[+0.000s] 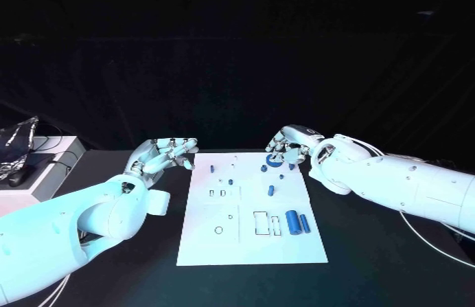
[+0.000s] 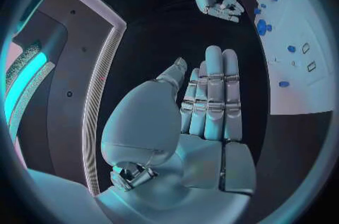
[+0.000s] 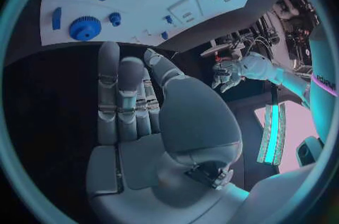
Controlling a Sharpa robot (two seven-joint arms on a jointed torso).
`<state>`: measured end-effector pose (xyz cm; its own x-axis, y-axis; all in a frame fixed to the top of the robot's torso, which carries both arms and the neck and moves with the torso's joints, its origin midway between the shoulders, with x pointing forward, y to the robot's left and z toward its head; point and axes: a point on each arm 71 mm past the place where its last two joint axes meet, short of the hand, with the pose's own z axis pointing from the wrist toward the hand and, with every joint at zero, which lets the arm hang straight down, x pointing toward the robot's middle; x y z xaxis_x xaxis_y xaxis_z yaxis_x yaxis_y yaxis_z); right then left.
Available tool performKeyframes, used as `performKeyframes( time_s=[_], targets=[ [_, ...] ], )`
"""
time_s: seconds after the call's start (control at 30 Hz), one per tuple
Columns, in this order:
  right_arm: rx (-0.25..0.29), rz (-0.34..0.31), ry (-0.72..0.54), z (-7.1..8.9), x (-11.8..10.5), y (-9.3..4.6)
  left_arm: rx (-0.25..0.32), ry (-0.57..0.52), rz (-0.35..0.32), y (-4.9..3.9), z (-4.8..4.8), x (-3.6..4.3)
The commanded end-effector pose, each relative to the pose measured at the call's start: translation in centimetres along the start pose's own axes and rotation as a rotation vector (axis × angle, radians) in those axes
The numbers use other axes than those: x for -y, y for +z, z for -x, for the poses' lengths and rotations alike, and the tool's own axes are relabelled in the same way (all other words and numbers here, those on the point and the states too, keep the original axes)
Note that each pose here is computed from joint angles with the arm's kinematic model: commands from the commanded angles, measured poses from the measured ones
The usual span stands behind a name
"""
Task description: Assemble the parts on the task board
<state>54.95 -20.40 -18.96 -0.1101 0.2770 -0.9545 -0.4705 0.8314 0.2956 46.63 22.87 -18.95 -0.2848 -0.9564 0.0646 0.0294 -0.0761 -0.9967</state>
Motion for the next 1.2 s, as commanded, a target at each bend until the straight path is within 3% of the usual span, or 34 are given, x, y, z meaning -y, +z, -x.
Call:
performKeyframes(
  time_s=[0.03, 0.2, 0.4, 0.63, 1.2],
  targets=[
    [-0.018, -0.014, -0.138, 0.1, 0.0, 0.5, -0.082, -0.014, 0.004, -0.11, -0.94, 0.29],
    [-0.008, -0.015, -0.183, 0.3, -0.3, 1.0, -0.113, -0.031, 0.003, -0.21, -1.7, 0.82],
    [-0.042, -0.029, -0.222, 0.1, -0.5, 1.4, -0.128, -0.04, 0.0, -0.24, -2.27, 1.35],
    [-0.096, -0.055, -0.249, -0.2, -0.1, 1.2, -0.123, -0.037, 0.002, -0.25, -2.05, 1.48],
    [-0.118, -0.098, -0.274, -0.4, 0.5, 1.1, -0.121, -0.035, 0.012, -0.06, -1.71, 1.25]
  ],
)
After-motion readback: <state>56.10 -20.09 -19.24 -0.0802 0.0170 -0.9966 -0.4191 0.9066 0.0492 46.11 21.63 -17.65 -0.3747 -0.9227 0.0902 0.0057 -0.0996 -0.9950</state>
